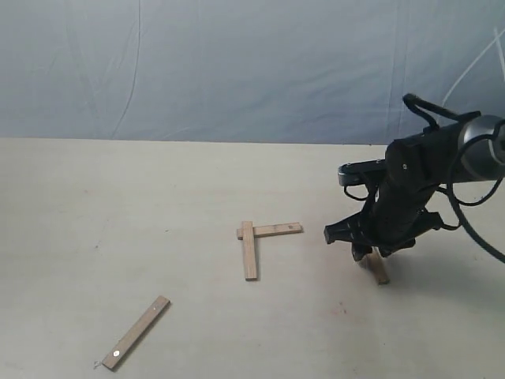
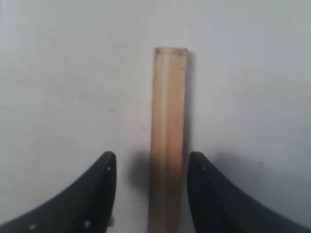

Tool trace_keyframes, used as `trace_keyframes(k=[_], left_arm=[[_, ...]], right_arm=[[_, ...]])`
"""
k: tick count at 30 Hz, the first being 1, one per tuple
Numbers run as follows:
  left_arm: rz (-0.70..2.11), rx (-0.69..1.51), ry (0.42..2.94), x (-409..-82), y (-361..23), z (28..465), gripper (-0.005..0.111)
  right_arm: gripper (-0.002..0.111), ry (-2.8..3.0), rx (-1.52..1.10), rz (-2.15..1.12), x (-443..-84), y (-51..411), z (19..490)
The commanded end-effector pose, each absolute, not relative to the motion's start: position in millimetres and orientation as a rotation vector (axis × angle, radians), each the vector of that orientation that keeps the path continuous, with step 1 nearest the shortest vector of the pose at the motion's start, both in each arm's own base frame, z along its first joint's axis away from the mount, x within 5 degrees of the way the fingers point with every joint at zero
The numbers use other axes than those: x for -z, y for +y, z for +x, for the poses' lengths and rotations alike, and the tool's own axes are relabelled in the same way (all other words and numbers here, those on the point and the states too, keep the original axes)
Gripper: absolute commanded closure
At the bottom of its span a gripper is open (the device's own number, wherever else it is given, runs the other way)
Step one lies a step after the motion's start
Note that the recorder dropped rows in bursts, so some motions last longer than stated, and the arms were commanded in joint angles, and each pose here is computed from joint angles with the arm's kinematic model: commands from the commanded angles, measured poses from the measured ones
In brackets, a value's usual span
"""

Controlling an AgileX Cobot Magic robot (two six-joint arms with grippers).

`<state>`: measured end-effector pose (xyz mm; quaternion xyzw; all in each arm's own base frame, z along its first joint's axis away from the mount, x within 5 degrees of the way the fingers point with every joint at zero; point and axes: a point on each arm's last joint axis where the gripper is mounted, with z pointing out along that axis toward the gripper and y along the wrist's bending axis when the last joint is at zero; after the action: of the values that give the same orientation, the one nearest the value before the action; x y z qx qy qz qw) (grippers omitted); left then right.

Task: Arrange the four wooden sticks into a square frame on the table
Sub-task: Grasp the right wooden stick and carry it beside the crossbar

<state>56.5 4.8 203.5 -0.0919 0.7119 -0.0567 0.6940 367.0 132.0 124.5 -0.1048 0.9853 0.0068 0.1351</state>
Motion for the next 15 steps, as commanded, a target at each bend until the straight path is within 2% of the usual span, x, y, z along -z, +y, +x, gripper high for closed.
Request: trace_keyframes(k=[1,7,10,13,15], left_arm=[[-0.197,0.127,1.592,-202.4,4.6,56.4,0.107],[-0.197,0.127,1.592,-202.4,4.6,56.4,0.107],[-0.197,0.127,1.592,-202.4,4.6,56.4,0.107],[-0.197,0.127,1.592,-202.4,4.6,56.4,0.107],[-0.197,0.127,1.592,-202.4,4.6,56.4,0.107]], right_arm=[[0.064,2.811,0.002,-0.343,-110.0,129.5,374.2],[0.066,2.804,0.003,-0.35,-102.5,130.1,376.2],[0.08,2.819,0.01,-0.347,-101.4,129.5,375.1],[0.109,2.821,0.008,-0.337,-104.4,129.6,375.2],[0.108,2.812,-0.002,-0.314,-110.5,129.8,375.2]])
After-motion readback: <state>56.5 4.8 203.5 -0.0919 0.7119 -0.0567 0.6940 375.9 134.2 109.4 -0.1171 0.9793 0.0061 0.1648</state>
